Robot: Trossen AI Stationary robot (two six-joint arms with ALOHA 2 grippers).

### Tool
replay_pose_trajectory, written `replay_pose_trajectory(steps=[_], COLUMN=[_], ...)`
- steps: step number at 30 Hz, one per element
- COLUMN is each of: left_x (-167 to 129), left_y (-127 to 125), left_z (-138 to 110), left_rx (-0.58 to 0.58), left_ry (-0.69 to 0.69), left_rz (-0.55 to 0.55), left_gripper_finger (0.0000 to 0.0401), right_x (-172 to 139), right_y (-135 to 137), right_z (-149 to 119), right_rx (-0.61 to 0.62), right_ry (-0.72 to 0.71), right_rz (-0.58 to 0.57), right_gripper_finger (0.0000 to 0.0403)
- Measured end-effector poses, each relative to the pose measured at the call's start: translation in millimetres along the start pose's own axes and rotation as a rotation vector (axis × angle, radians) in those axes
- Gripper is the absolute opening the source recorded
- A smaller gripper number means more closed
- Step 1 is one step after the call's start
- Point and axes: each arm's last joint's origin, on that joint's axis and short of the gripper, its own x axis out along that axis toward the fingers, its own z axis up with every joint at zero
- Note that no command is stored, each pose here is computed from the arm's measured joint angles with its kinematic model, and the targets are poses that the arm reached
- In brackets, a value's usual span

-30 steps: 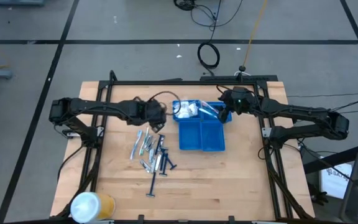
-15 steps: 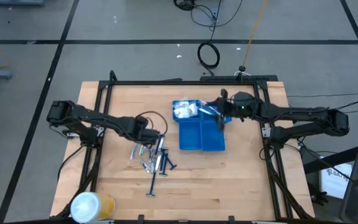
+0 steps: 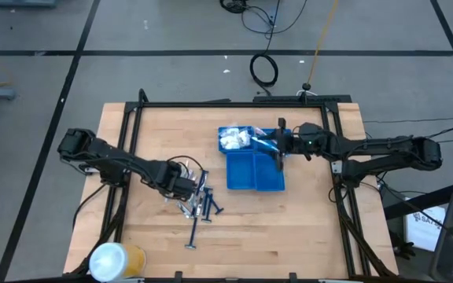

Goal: Pick & Place Travel size toiletries
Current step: Put the blue toothbrush into the top right blue basket

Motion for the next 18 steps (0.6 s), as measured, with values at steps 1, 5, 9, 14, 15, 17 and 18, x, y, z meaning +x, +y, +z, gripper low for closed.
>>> replay_pose_trajectory(steps=[1,5,9,14,15,17,18], left_x=[2,23,44,55,56,57,57], left_y=[0,4,9,17,17,18,18], left_z=[-1,-3,-7,-9,-9,-10,-10], left_rx=[-0.013,-0.044,-0.086,-0.121,-0.12,-0.113,-0.105], left_ry=[0.0,0.042,0.11,0.134,0.141,0.153,0.153], left_rz=[0.0,-0.019,-0.038,-0.009,-0.01,-0.005,-0.007], left_gripper_finger=[0.0285,0.0285,0.0285,0.0285,0.0284,0.028,0.0274], right_x=[-1,-4,-8,-9,-9,-9,-9], right_y=[0,0,1,1,1,1,1], right_z=[0,4,7,8,8,8,8], right_rx=[-0.001,-0.003,-0.005,-0.007,-0.009,-0.013,-0.015], right_ry=[-0.015,-0.047,-0.075,-0.079,-0.078,-0.078,-0.079], right_rz=[-0.004,0.01,0.058,0.058,0.058,0.057,0.057], right_gripper_finger=[0.0171,0.017,0.0171,0.0171,0.0171,0.0171,0.0171])
